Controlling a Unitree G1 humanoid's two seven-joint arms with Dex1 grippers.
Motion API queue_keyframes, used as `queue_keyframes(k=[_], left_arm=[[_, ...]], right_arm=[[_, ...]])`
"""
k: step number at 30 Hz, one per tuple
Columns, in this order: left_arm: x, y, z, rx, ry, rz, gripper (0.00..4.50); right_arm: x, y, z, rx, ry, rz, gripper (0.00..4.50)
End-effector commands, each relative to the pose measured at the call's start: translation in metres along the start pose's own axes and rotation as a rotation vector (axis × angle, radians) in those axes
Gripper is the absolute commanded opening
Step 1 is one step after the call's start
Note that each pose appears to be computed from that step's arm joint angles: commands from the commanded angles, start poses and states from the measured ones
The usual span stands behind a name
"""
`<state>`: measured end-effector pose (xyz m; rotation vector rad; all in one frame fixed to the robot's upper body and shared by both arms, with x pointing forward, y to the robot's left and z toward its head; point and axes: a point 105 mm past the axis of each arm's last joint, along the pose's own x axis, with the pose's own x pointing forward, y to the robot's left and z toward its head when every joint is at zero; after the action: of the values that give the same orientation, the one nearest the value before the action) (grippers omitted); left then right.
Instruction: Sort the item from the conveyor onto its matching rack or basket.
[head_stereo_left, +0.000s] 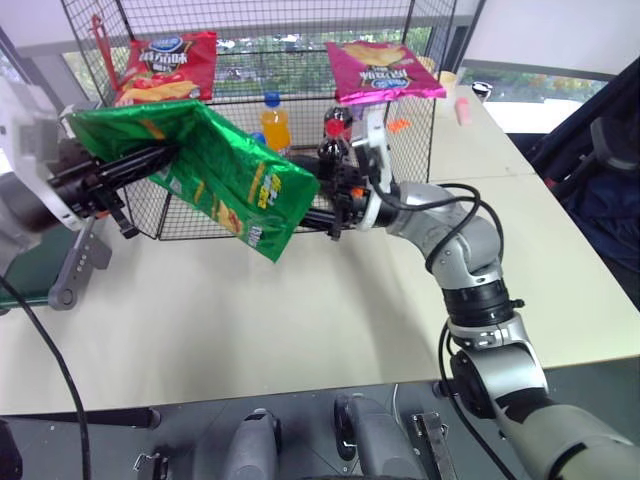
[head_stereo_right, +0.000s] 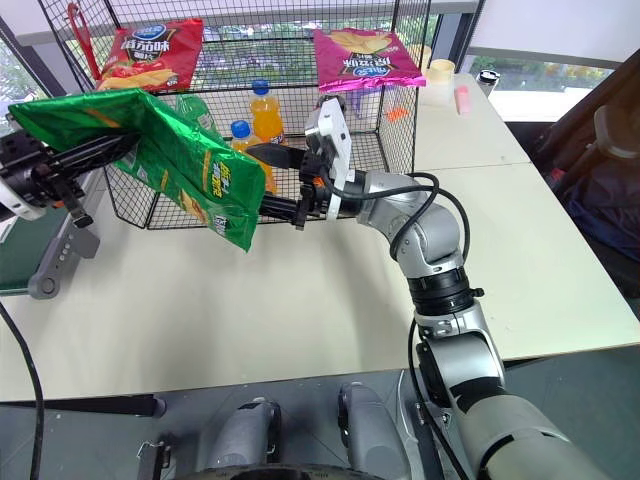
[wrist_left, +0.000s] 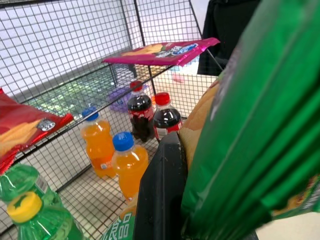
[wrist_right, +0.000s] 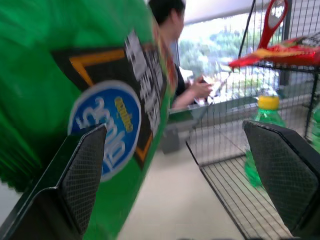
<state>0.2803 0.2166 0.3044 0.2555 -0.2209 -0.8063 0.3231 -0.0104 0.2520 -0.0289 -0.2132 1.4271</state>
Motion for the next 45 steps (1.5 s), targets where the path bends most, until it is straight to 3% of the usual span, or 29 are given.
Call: queue_keyframes(k=[1,6,18,30,45], left_arm=[[-0.004,0.003,0.016,0.048,-0.027,0.015,0.02],[-0.002,0.001,0.016,0.051,-0.026,0.010,0.02],[0.002,-0.003,0.010,0.049,-0.012,0.010,0.02],[0.005,-0.003,0.010,0.047,-0.017,0.008,0.02],[0.009,-0.006,0.007,0.039,-0.023,-0.001,0.02]], right_arm=[[-0.016,-0.005,-0.003,-0.068,0.049,0.005,4.50],[-0.022,0.004,-0.007,-0.072,0.080,0.071,4.50],[-0.011,0.024,0.012,-0.028,-0.002,0.162,4.50],[-0.029,0.030,-0.003,-0.076,0.124,0.200,4.50],[0.005,0.021,0.015,-0.063,-0.043,0.085,4.50]])
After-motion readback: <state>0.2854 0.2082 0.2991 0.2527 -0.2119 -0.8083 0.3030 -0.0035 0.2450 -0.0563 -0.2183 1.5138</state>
